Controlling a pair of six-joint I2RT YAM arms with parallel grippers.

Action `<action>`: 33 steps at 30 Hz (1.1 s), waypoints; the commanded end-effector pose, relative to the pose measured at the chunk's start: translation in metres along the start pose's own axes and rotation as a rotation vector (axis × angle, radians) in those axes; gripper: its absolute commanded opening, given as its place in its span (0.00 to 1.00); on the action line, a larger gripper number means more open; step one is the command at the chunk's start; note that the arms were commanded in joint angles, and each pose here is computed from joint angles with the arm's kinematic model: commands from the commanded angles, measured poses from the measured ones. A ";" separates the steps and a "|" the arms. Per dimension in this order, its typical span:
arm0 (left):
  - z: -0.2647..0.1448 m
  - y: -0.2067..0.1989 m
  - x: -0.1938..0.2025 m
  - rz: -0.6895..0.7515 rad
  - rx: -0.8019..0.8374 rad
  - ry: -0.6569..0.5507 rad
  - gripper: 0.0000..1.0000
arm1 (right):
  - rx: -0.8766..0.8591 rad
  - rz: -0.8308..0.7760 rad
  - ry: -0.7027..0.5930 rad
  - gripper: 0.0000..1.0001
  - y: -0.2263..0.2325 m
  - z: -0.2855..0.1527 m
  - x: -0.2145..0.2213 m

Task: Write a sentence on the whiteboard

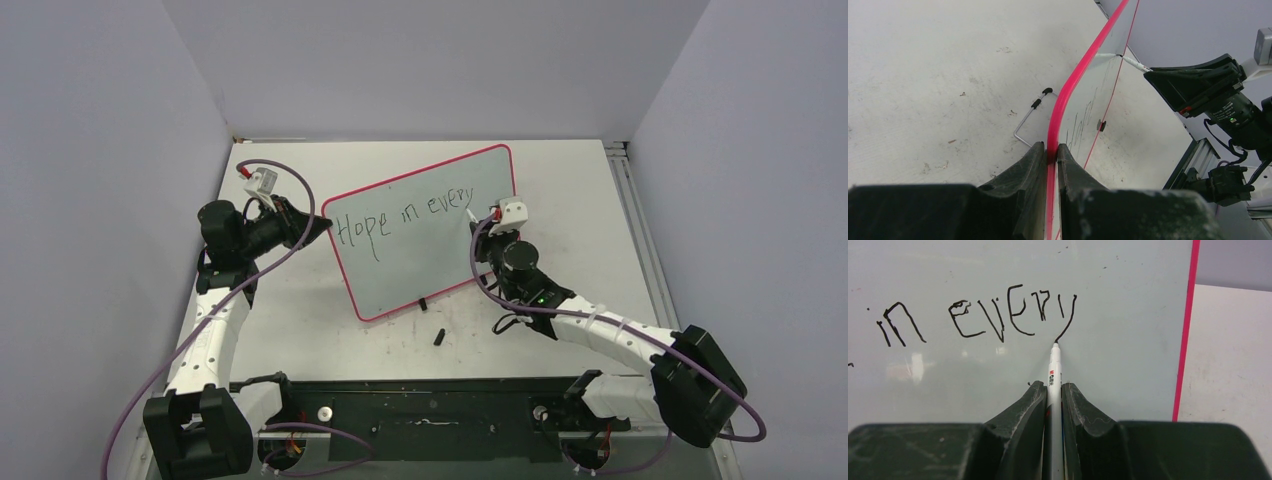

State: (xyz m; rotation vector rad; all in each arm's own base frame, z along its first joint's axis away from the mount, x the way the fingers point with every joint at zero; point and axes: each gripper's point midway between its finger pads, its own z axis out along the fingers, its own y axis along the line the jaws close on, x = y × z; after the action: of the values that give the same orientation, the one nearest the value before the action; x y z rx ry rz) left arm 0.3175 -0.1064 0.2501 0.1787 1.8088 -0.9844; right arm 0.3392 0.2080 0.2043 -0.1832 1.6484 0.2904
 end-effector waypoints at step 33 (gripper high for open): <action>-0.002 -0.010 -0.004 0.027 0.017 0.004 0.00 | -0.046 0.037 -0.123 0.05 -0.021 -0.019 -0.078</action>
State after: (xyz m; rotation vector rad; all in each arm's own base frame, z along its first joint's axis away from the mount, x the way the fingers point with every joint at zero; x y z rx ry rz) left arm 0.3156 -0.1075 0.2500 0.1798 1.8128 -0.9876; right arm 0.3255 0.1824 0.2429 -0.1647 1.6100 0.3032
